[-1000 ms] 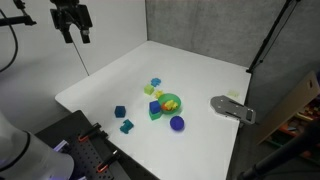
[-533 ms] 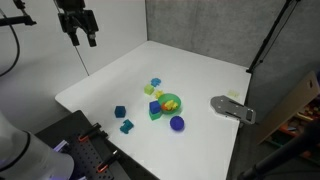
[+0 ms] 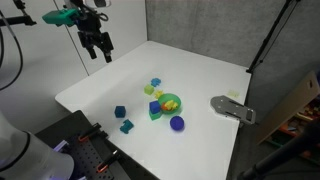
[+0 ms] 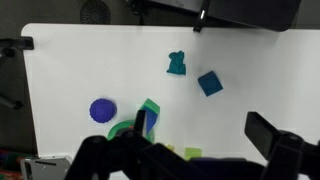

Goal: Put the green thing into the bowl

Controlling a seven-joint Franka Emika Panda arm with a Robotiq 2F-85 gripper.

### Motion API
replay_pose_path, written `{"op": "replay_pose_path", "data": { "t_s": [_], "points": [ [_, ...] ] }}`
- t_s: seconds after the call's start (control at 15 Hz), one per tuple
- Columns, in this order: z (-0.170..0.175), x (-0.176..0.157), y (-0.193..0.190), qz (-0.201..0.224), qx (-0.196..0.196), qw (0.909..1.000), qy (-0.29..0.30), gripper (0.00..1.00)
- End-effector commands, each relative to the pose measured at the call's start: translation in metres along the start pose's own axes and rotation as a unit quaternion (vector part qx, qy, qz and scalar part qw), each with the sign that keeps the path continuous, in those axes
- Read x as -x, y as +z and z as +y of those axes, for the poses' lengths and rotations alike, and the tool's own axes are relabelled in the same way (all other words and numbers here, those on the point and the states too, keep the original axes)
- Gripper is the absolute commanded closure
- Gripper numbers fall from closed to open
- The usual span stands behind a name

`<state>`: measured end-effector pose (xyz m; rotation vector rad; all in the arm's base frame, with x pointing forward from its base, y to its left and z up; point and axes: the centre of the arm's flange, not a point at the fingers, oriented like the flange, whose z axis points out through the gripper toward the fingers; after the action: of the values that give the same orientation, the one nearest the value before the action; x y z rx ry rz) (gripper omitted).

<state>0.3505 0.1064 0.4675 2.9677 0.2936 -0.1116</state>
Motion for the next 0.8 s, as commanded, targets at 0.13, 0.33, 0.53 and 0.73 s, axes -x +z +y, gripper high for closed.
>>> {"op": "replay_pose_path", "data": {
  "t_s": [0.13, 0.33, 0.53, 0.73],
  "points": [
    [0.009, -0.004, 0.064, 0.019, -0.007, 0.998, 0.061, 0.0],
    [0.013, -0.011, 0.097, 0.029, -0.008, 0.9957, 0.087, 0.0],
    [0.017, -0.022, 0.129, 0.032, -0.017, 0.9942, 0.101, 0.0],
    [0.02, -0.034, 0.164, 0.021, -0.031, 0.9942, 0.101, 0.0]
  ]
}}
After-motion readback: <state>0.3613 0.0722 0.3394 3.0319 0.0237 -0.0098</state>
